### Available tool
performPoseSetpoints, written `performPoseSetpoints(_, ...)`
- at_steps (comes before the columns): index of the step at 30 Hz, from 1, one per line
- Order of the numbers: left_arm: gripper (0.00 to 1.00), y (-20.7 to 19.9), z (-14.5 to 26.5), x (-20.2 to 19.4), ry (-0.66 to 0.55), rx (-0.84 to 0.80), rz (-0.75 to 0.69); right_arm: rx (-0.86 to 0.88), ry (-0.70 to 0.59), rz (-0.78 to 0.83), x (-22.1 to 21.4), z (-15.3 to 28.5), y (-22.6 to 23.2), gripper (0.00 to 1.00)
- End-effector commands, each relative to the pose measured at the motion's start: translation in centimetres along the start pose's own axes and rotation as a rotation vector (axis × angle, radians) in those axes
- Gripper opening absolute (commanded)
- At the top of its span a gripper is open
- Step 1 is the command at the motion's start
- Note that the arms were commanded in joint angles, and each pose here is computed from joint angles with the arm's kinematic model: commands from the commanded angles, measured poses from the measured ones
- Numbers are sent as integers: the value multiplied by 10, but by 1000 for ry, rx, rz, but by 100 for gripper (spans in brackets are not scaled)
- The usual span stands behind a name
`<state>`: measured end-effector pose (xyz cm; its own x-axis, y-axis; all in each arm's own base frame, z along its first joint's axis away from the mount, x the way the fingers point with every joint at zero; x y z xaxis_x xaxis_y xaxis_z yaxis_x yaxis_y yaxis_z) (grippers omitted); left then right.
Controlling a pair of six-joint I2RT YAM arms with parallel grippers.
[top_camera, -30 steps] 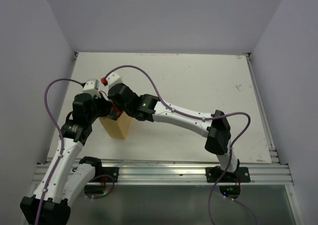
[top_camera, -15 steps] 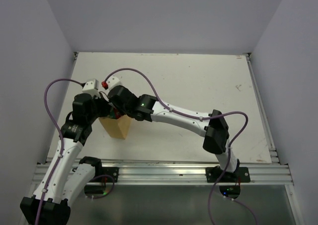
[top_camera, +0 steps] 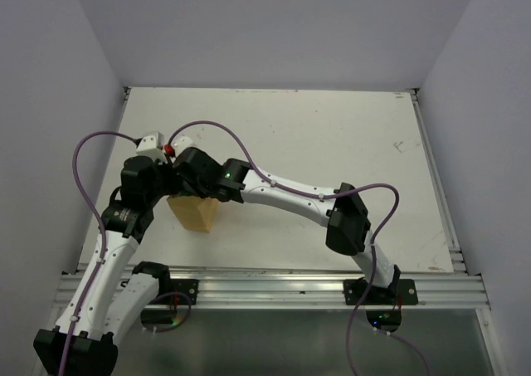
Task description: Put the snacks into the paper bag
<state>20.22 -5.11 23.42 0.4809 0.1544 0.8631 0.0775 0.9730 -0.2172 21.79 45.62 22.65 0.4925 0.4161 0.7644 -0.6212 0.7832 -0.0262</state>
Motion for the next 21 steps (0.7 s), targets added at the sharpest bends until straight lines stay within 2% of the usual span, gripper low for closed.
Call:
performPoseSetpoints(1,0,-5,-2,-1,5,-45,0,60,-5,23,8,16,8,10)
performPoseSetpoints(3,0,-5,-2,-1,7,-46,-2,41,-69,20,22,30,4,38)
performPoseSetpoints(4,0,-5,-2,-1,6,-44,-2,41,-124,20,37,50,-1,62)
performPoseSetpoints(7,0,-5,-3,-1,7,-44,0,16,-249,11,58,87,-7,75)
performPoseSetpoints(8,0,-5,-3,-2,9,-47,0,22,-312,-15,71,113,-14,76)
performPoseSetpoints(11,0,-5,-3,-2,12,-48,0,22,-416,-60,87,152,-28,78)
performPoseSetpoints(13,0,-6,-4,-2,13,-51,0,17,-424,-60,79,154,-32,78)
performPoseSetpoints(14,0,-6,-4,-2,14,-50,0,46,-500,-103,88,173,-37,78)
performPoseSetpoints(15,0,-6,-4,-2,13,-52,-2,44,-485,-95,74,164,-37,78)
performPoseSetpoints(18,0,-6,-4,-2,15,-53,-2,60,-540,-172,69,172,-42,79)
performPoseSetpoints(21,0,-6,-4,-2,14,-55,-3,16,-480,-189,56,162,-43,79)
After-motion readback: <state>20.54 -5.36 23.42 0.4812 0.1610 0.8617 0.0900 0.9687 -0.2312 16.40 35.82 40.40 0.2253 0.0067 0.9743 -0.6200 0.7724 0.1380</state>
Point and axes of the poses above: each gripper's point midway between its finger pads, its own z axis back along the fingers, its own y axis along the line the jaws close on, x = y × z, the point moved 8 cm from there along z, back along the fingers, and after that the axes turned 7 degrees about -z, right-handed, at the moved point
